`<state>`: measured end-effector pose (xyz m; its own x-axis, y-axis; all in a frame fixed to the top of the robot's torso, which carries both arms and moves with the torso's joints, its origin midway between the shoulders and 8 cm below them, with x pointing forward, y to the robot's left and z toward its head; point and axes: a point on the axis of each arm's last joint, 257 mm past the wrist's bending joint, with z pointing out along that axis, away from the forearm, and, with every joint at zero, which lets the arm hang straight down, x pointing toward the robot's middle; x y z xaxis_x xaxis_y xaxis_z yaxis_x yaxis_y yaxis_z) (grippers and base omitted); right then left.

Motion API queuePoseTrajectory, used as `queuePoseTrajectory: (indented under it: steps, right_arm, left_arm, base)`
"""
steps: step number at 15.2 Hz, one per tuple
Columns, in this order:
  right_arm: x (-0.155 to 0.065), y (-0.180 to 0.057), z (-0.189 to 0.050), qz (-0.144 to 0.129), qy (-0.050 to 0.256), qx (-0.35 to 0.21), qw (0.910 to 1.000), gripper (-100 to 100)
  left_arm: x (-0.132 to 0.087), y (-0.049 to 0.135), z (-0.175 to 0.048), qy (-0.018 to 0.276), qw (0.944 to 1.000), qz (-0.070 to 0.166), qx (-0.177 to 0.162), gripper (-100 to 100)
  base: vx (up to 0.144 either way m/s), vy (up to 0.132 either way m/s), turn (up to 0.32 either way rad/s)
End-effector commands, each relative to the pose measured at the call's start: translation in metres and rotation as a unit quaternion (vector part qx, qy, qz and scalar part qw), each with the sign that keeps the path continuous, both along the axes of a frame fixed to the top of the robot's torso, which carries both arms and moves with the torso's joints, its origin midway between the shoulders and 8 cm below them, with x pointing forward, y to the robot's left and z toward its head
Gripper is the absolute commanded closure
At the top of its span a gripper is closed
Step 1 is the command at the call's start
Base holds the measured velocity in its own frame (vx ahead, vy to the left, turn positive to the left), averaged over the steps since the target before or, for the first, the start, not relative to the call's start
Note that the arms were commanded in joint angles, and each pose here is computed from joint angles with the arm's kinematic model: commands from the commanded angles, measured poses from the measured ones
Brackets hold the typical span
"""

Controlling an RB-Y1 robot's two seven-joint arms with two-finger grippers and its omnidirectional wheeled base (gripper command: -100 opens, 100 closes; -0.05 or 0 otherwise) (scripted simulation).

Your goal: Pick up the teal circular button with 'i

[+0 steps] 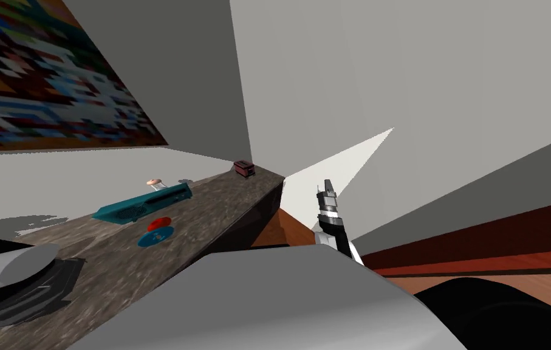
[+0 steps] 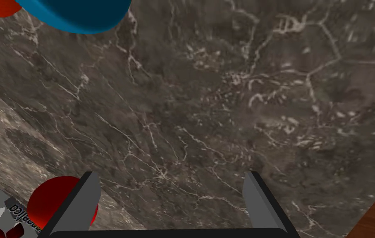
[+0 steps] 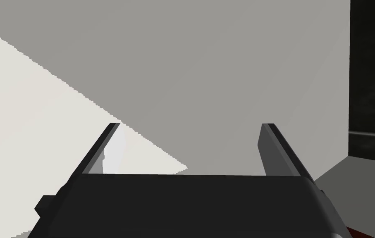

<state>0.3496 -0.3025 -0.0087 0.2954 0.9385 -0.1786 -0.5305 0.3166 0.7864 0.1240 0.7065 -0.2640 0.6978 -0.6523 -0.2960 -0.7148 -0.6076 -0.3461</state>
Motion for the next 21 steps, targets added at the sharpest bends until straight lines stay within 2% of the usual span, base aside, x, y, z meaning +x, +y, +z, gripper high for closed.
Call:
queuePoseTrajectory:
  steps: [1,2,3,4,5,7,8,9,10,11,12,13,14,15,17,18,21]
  right_arm:
    - [0.0,0.0,0.0,0.0,0.0,0.0,1.0,0]
    - [0.0,0.0,0.0,0.0,0.0,0.0,1.0,0]
    - [0.0,0.0,0.0,0.0,0.0,0.0,1.0,0]
    - [0.0,0.0,0.0,0.0,0.0,0.0,1.0,0]
    - [0.0,0.0,0.0,0.0,0.0,0.0,1.0,0]
    - [0.0,0.0,0.0,0.0,0.0,0.0,1.0,0]
    - [0.0,0.0,0.0,0.0,0.0,0.0,1.0,0]
    - [0.0,0.0,0.0,0.0,0.0,0.0,1.0,0]
    - [0.0,0.0,0.0,0.0,0.0,0.0,1.0,0]
    - [0.0,0.0,0.0,0.0,0.0,0.0,1.0,0]
    - [0.0,0.0,0.0,0.0,0.0,0.0,1.0,0]
    - [0.0,0.0,0.0,0.0,0.0,0.0,1.0,0]
    - [0.0,0.0,0.0,0.0,0.0,0.0,1.0,0]
    - [0.0,0.0,0.0,0.0,0.0,0.0,1.0,0]
    - [0.0,0.0,0.0,0.0,0.0,0.0,1.0,0]
    - [0.0,0.0,0.0,0.0,0.0,0.0,1.0,0]
    - [0.0,0.0,0.0,0.0,0.0,0.0,1.0,0]
  left_arm:
    - [-0.015,-0.002,-0.001,0.013,0.9994,0.025,-0.018,-100]
    - [-0.015,-0.002,-0.002,0.014,0.9994,0.025,-0.019,-100]
    - [-0.026,-0.001,0.0,0.018,0.998,0.05,-0.034,-100]
    - [-0.029,-0.003,-0.001,0.024,0.9976,0.053,-0.038,-100]
    - [-0.038,-0.003,0.001,0.025,0.9955,0.076,-0.052,-100]
    - [-0.043,-0.006,0.0,0.032,0.9947,0.08,-0.057,-100]
    - [-0.053,-0.008,0.001,0.037,0.9913,0.103,-0.073,-100]
    - [-0.054,-0.009,0.001,0.04,0.9909,0.104,-0.075,-100]
    - [-0.063,-0.011,0.002,0.043,0.9871,0.125,-0.09,-100]
    - [-0.065,-0.012,0.002,0.046,0.9866,0.127,-0.092,-100]
    - [-0.073,-0.015,0.003,0.05,0.9822,0.147,-0.107,-100]
    - [-0.074,-0.016,0.003,0.052,0.9818,0.148,-0.108,-100]
    - [-0.082,-0.02,0.004,0.056,0.9769,0.166,-0.122,-100]
    - [-0.082,-0.02,0.004,0.056,0.9769,0.166,-0.122,-100]
    - [-0.095,-0.028,0.005,0.064,0.9676,0.195,-0.146,-100]
    - [-0.095,-0.028,0.005,0.064,0.9676,0.195,-0.146,-100]
    - [-0.105,-0.035,0.006,0.07,0.9584,0.22,-0.167,-100]
  base:
    - [0.025,0.01,-0.281]
    - [0.017,0.013,-0.089]
    - [0.022,0.006,-0.202]
    - [0.024,0.006,-0.251]
    - [0.028,0.013,-0.319]
    - [0.024,0.022,-0.206]
    - [0.021,0.013,-0.2]
    - [0.021,0.016,-0.219]
    - [0.028,0.017,-0.32]
    - [0.027,0.022,-0.267]
    - [0.024,0.02,-0.258]
    - [0.023,0.024,-0.216]
    - [0.026,0.026,-0.239]
    - [0.023,0.026,-0.174]
    - [0.023,0.026,-0.233]
    - [0.024,0.028,-0.23]
    - [0.019,0.027,-0.204]
